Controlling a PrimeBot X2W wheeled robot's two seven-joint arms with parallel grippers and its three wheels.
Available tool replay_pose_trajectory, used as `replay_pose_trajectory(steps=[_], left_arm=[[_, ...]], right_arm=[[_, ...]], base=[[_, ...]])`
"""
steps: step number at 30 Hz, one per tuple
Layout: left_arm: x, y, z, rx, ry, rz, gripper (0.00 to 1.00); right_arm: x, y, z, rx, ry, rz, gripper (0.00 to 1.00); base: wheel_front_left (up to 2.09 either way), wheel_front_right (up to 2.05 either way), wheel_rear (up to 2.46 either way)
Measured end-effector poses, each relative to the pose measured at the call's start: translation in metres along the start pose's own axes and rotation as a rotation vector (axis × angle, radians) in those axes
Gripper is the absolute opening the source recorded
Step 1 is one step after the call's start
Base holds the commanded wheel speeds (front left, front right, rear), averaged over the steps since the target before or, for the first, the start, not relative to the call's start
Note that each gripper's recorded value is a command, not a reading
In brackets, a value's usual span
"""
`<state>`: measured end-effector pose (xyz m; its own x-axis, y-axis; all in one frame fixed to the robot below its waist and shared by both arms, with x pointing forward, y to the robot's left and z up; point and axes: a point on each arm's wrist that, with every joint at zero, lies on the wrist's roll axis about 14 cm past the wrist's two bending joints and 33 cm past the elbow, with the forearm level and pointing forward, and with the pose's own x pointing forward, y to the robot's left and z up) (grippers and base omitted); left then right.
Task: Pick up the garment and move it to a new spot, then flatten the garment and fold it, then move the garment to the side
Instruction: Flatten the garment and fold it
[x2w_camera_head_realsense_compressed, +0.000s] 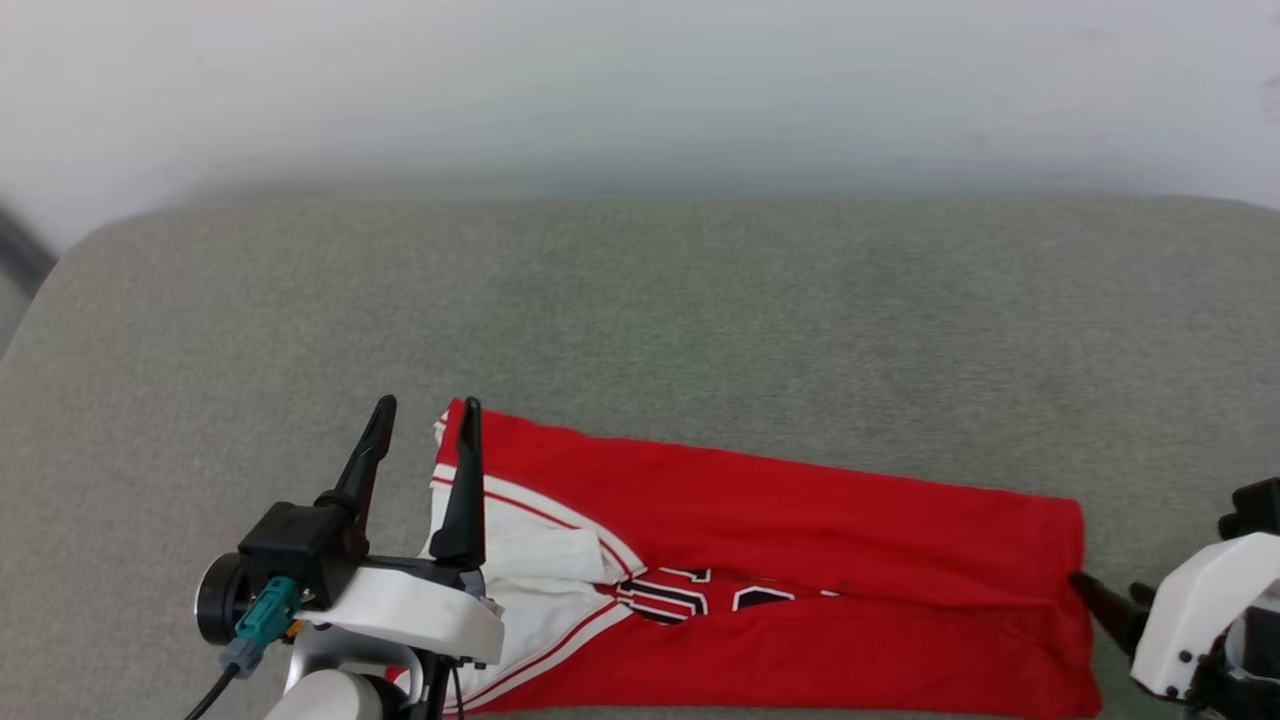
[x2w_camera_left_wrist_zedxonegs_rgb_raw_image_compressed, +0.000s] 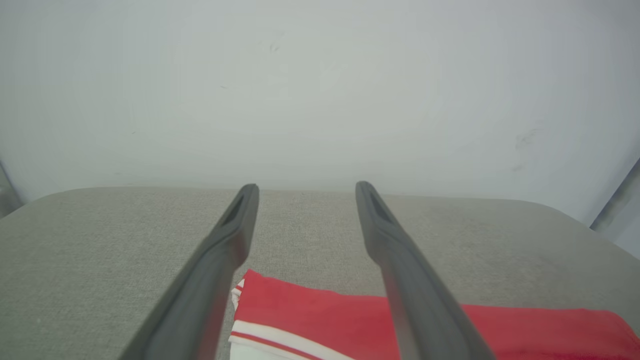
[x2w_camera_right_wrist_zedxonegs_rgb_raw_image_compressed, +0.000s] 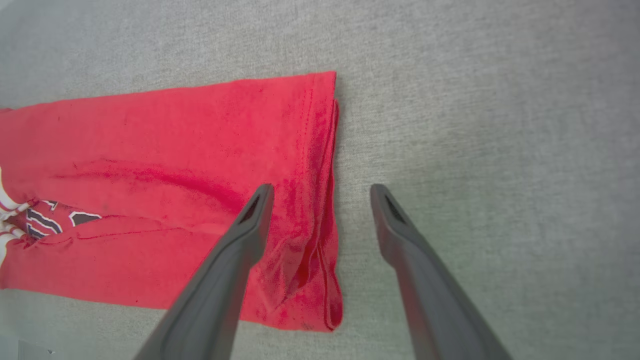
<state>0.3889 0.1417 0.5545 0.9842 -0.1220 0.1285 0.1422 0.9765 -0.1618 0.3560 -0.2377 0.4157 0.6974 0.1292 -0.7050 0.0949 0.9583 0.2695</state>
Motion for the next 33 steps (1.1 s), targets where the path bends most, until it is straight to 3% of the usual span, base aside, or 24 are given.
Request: replay_pose_trajectory(steps=[10,11,12,23,33], left_arm=[[-0.003,0.016,-0.013,0.022,0.030,0.048,1.00],[-0.003,0.017,-0.014,0.022,0.032,0.051,1.00],[-0.003,0.018,-0.014,0.023,0.034,0.053,1.00],[-0.013,0.014,-0.011,0.034,0.038,0.053,1.00],[-0.024,0.003,-0.009,0.033,0.038,0.036,1.00]], right_arm=[[0.043,0.023,-0.051,0.049,0.225,0.041,1.00],[0.044,0.024,-0.052,0.053,0.233,0.043,0.41],[0.045,0.025,-0.052,0.055,0.236,0.045,0.00],[0.028,0.035,-0.035,0.033,0.141,0.085,0.00],[-0.015,-0.025,0.010,0.051,-0.044,-0.051,0.00]], base=[[0.00,0.00,0.00],[0.00,0.00,0.00],[0.00,0.00,0.00],[0.00,0.00,0.00],[0.00,0.00,0.00]])
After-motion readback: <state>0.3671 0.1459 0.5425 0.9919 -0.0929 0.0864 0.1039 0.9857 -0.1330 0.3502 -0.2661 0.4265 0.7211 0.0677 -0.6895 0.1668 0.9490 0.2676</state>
